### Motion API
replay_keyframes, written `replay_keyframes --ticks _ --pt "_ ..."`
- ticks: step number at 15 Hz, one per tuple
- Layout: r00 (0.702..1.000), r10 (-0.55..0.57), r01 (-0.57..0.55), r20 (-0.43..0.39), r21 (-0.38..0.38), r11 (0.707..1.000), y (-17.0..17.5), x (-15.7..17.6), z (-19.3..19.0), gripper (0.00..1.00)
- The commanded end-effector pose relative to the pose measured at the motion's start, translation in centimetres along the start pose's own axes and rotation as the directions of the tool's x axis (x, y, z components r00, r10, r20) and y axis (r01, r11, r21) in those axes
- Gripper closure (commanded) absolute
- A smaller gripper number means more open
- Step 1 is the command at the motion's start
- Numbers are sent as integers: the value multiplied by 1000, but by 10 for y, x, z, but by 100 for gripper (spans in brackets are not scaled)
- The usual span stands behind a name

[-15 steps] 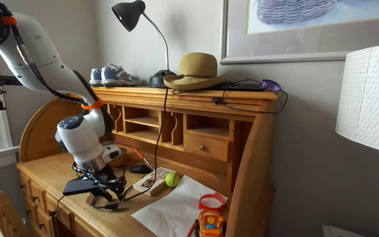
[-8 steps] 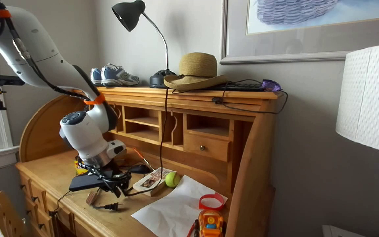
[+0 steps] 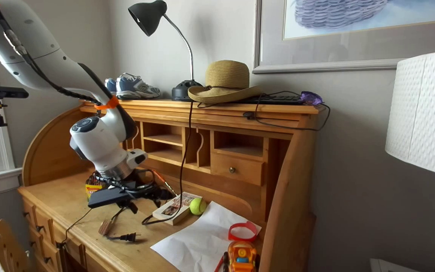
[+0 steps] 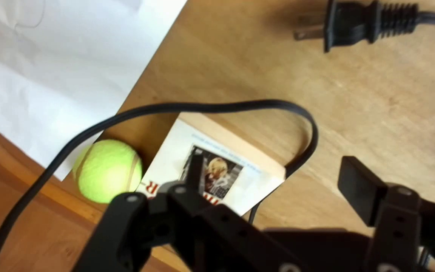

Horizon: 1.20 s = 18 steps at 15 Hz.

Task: Put the cable on the top

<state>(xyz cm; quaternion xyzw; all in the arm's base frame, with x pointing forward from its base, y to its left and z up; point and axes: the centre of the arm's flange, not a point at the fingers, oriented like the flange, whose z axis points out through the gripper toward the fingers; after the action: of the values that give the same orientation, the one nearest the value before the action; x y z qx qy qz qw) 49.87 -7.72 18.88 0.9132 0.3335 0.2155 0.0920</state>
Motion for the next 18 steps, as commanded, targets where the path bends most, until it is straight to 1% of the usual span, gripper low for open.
replay_keyframes --ticks 1,5,7,9,11,12,13,14,15,16,17,18 --pt "999 -19 19 -37 19 1000 15 8 12 0" --pt "999 -17 20 -38 80 997 9 6 28 0" --pt "999 -23 27 -38 85 996 4 3 34 0" --pt "1000 -13 15 -24 109 994 2 1 39 0" --pt "1000 -3 3 5 135 991 -3 0 42 17" --pt "1000 2 -4 16 147 989 -8 -2 44 30" --pt "1000 8 -12 29 155 988 -12 -4 46 36" --pt "999 17 -22 37 158 987 -16 -5 47 51" --pt "999 19 -24 36 159 987 -18 -3 47 58" --pt "999 23 -29 37 162 986 -20 -3 47 66" --pt "999 25 -30 38 156 987 -19 -3 46 73" --pt "999 29 -35 39 152 988 -17 -3 45 81"
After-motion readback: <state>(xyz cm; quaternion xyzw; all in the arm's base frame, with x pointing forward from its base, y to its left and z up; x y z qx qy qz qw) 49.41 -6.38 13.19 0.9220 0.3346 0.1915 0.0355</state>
